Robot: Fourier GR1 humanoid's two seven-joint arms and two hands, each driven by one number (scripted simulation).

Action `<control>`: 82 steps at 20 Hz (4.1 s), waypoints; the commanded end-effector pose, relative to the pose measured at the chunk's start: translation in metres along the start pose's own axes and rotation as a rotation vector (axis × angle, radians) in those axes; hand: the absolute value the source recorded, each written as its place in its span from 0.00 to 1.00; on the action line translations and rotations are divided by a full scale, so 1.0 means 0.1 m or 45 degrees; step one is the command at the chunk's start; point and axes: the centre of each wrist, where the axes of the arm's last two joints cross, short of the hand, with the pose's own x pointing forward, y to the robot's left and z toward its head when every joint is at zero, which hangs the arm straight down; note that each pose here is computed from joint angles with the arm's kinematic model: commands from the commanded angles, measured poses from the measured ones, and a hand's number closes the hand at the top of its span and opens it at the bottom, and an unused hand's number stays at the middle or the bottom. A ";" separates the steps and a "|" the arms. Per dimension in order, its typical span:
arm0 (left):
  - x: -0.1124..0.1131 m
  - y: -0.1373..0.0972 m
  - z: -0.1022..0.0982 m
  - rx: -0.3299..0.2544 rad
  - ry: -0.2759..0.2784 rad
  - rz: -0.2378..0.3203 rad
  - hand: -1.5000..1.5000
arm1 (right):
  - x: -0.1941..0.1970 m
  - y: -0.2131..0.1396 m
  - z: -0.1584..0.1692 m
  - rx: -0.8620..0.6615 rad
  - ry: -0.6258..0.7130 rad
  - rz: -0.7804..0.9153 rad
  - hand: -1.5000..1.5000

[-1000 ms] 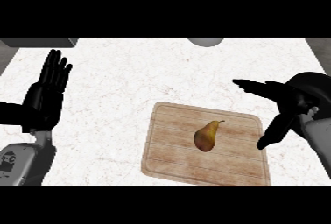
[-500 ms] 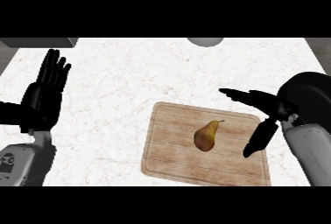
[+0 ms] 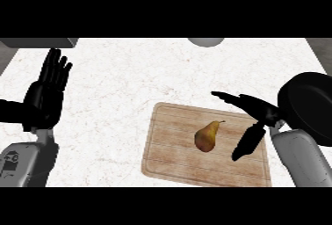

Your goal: Pick the pear from the cutting board and place it in the pot

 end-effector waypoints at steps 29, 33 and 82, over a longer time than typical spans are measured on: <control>0.04 0.05 0.01 0.005 0.012 -0.009 0.50 | -0.02 0.87 -0.69 -0.011 -0.220 0.134 1.00; -0.04 -0.06 0.07 -0.011 0.012 0.020 0.50 | 0.06 0.85 -0.64 -0.064 -0.187 0.163 1.00; 0.08 -0.08 -0.01 -0.005 -0.005 -0.002 0.50 | -0.35 -0.88 2.27 -1.606 0.107 0.498 1.00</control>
